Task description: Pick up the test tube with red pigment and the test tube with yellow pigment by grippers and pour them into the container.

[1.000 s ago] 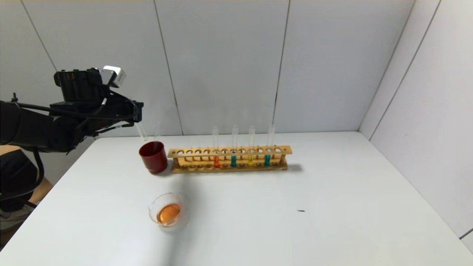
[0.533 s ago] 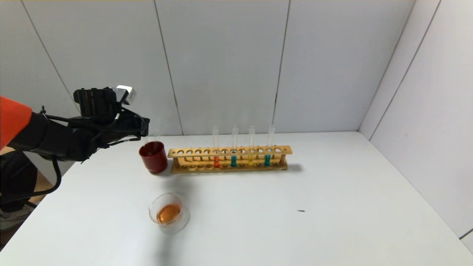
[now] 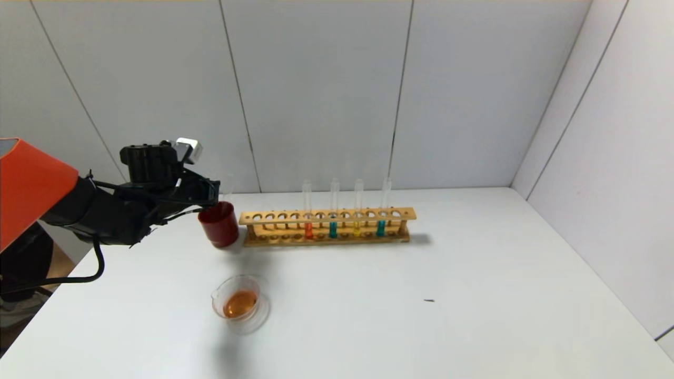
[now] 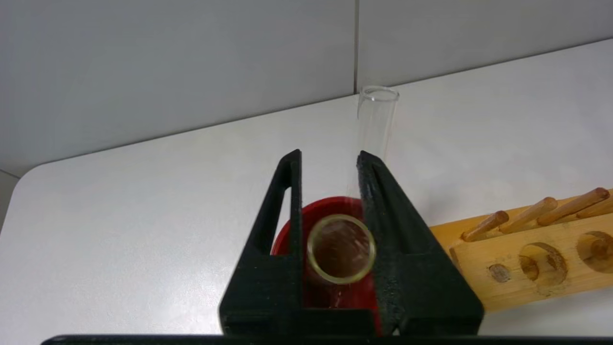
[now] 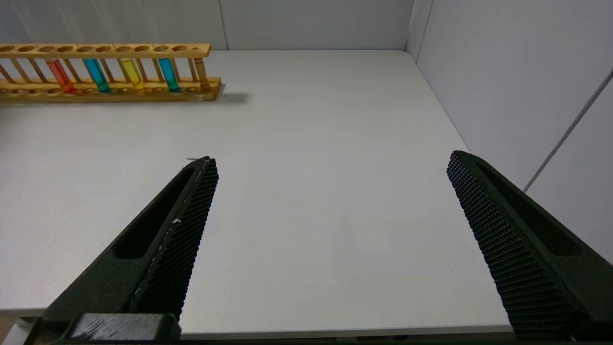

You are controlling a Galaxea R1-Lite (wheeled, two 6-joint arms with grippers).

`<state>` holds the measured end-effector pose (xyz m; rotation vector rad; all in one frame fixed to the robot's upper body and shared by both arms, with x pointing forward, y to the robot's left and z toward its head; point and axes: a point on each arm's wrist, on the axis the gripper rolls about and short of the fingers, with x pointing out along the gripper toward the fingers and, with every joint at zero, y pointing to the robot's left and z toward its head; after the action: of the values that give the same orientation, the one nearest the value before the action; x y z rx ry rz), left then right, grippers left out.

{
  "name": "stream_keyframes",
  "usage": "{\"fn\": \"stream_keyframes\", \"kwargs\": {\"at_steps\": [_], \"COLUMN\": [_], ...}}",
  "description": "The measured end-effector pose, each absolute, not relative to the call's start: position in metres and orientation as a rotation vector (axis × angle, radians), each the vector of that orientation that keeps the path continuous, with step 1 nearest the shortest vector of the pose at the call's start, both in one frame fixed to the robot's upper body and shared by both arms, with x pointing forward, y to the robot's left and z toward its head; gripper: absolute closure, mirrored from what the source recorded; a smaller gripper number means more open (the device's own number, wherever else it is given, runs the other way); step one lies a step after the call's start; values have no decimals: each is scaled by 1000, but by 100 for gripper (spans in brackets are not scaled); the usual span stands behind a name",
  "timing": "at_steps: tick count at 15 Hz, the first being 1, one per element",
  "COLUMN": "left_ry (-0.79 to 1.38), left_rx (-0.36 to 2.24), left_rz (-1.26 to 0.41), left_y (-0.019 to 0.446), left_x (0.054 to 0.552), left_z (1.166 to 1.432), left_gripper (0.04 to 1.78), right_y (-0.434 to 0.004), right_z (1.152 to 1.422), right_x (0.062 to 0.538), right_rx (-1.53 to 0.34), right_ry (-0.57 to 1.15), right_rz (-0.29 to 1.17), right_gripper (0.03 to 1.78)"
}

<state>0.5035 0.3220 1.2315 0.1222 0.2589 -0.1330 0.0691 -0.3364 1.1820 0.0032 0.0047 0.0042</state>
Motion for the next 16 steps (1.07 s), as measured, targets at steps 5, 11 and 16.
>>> {"fn": "stream_keyframes", "kwargs": {"at_steps": [5, 11, 16], "left_ry": [254, 163, 38], "left_rx": [130, 136, 187], "left_rz": [-133, -134, -131], "left_y": [322, 319, 318], "left_x": [502, 485, 410], "left_z": [1232, 1272, 1334], "left_gripper": [62, 8, 7], "right_y": [-336, -336, -336], "right_z": [1182, 1182, 1182], "right_x": [69, 69, 69], "right_rx": [3, 3, 3], "right_ry": [4, 5, 4], "right_rz": [4, 4, 4], "right_gripper": [6, 6, 6]}}
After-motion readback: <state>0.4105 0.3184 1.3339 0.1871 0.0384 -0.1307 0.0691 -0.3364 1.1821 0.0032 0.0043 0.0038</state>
